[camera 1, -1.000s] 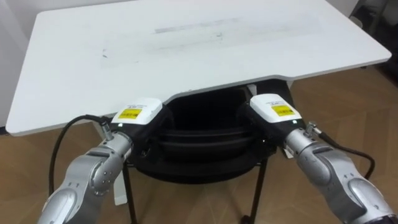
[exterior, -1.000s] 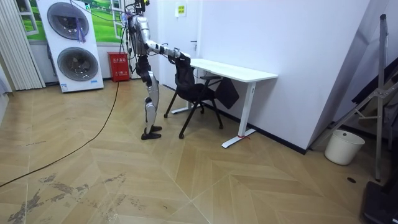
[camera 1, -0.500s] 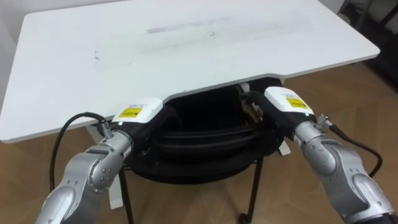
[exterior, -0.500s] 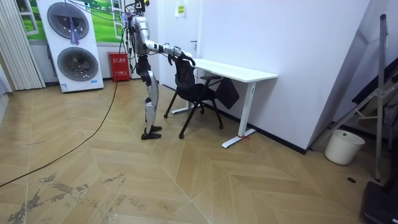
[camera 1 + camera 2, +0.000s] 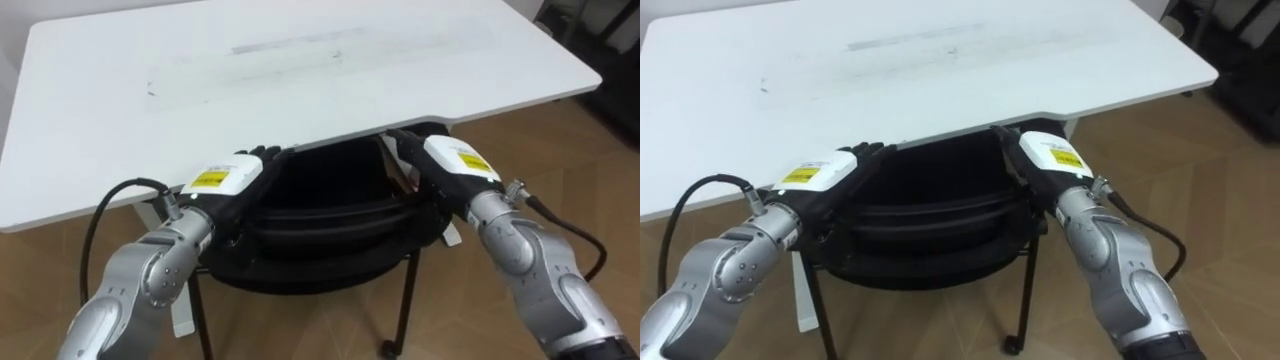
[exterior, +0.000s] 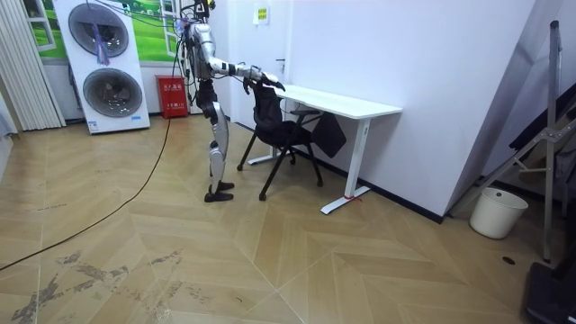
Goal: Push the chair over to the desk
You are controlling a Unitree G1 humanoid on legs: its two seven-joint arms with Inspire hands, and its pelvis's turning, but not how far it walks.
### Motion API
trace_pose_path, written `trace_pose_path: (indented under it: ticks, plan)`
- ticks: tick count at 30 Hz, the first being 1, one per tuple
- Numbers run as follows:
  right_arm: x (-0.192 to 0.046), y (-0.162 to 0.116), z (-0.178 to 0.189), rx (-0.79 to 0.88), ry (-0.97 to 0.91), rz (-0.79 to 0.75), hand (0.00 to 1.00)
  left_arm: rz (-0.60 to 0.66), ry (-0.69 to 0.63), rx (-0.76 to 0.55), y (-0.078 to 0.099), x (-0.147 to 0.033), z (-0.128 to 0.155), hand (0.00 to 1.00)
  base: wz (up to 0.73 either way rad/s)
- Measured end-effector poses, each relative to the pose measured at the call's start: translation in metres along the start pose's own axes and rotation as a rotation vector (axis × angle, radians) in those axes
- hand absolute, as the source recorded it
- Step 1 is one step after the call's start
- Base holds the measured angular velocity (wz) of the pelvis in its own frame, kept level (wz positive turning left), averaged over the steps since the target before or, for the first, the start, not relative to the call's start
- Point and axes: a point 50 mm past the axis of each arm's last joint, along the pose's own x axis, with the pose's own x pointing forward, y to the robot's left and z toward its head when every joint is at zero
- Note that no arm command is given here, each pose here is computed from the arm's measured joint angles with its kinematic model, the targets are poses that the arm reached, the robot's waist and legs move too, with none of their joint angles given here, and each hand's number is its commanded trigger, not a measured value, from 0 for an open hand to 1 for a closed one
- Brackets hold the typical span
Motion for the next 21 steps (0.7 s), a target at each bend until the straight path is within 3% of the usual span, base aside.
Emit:
trace_pose_path:
  ticks: [3, 5, 7, 10, 12, 13, 14, 15, 18, 21]
  plan:
    - [-0.002, -0.019, -0.005, -0.035, 0.002, -0.027, 0.00, 0.030, -0.021, 0.071, 0.015, 0.000, 0.002, 0.00, -0.04]
    - [-0.010, -0.039, -0.008, -0.090, 0.008, -0.077, 0.00, 0.085, -0.047, 0.188, 0.043, -0.006, -0.001, 0.00, 0.02]
    - [-0.019, -0.061, -0.011, -0.123, 0.004, -0.141, 0.00, 0.098, -0.052, 0.213, 0.050, -0.010, -0.005, 0.00, -0.08]
    - [-0.056, -0.129, -0.020, -0.107, 0.008, -0.493, 0.00, 0.202, -0.070, 0.269, 0.079, -0.025, -0.009, 0.00, -0.04]
    - [-0.085, -0.172, -0.018, -0.077, -0.030, -0.826, 0.00, 0.549, 0.019, 0.284, 0.132, -0.054, -0.030, 0.00, 0.12]
    - [-0.092, -0.178, -0.017, -0.077, -0.043, -0.884, 0.00, 0.648, 0.057, 0.293, 0.148, -0.065, -0.037, 0.00, 0.05]
    - [-0.105, -0.187, -0.017, -0.078, -0.062, -0.972, 0.00, 0.837, 0.135, 0.313, 0.178, -0.091, -0.051, 0.00, 0.00]
    - [-0.118, -0.194, -0.022, -0.073, -0.069, -1.037, 0.00, 1.000, 0.205, 0.343, 0.196, -0.116, -0.060, 0.00, 0.00]
    - [-0.150, -0.205, -0.042, -0.061, -0.001, -1.178, 0.00, 1.253, 0.367, 0.398, 0.207, -0.169, -0.083, 0.00, -0.09]
    - [-0.177, -0.204, -0.067, 0.027, 0.090, -1.300, 0.00, 1.355, 0.473, 0.426, 0.195, -0.196, -0.098, 0.00, -0.10]
